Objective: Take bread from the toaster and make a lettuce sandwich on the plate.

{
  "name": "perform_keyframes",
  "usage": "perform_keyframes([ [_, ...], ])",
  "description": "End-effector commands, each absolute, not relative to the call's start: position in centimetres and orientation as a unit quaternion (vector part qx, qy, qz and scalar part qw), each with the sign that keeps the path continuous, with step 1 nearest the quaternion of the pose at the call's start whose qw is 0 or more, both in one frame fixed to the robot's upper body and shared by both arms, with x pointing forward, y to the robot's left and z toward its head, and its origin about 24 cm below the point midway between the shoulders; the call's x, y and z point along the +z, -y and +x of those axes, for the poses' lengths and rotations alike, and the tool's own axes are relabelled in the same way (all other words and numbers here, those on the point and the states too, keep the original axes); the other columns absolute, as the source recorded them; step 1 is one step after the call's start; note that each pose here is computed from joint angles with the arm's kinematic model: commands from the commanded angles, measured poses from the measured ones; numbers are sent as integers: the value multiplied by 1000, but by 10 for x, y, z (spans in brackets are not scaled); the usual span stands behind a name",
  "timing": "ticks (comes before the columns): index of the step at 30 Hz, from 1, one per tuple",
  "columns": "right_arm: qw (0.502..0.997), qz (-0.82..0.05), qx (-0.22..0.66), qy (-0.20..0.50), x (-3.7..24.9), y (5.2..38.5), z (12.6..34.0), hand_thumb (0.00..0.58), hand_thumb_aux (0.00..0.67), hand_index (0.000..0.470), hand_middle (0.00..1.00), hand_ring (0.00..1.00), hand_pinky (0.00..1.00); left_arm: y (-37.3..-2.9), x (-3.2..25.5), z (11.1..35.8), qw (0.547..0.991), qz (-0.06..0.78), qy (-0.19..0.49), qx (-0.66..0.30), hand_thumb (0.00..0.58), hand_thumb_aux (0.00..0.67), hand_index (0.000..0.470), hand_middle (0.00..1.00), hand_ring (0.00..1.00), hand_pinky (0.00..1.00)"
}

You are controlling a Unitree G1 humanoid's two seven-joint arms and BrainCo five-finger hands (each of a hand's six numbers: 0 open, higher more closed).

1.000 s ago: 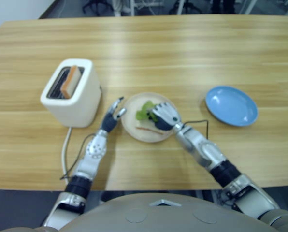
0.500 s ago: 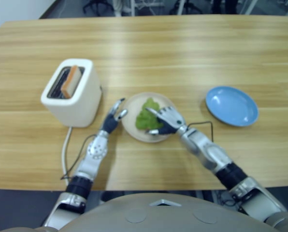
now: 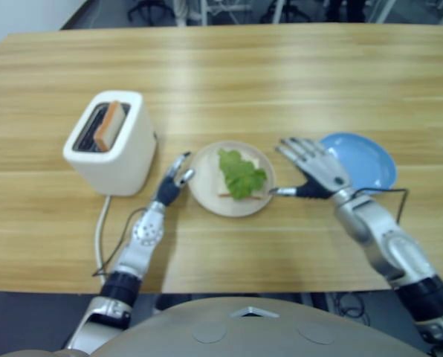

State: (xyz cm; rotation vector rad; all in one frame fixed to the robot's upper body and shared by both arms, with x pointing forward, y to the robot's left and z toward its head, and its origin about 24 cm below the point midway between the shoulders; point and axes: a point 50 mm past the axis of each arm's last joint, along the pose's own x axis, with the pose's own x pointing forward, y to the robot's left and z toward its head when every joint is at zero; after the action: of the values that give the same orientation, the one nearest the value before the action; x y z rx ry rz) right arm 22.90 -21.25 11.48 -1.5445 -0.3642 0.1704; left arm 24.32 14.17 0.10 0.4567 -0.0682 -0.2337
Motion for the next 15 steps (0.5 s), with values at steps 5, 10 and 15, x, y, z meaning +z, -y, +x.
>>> perform_keyframes([
  [5, 814, -555, 30, 171, 130, 220, 225, 0, 0, 0, 0, 0, 0, -145, 40, 246, 950, 269, 107, -115, 0, 0, 0, 0, 0, 0],
  [10, 908, -405, 15, 101, 90, 225, 227, 0, 0, 0, 0, 0, 0, -158, 150, 235, 887, 353, 283, -92, 0, 0, 0, 0, 0, 0],
  [15, 933, -354, 7, 70, 68, 225, 227, 0, 0, 0, 0, 0, 0, -184, 225, 215, 806, 465, 366, -25, 0, 0, 0, 0, 0, 0],
])
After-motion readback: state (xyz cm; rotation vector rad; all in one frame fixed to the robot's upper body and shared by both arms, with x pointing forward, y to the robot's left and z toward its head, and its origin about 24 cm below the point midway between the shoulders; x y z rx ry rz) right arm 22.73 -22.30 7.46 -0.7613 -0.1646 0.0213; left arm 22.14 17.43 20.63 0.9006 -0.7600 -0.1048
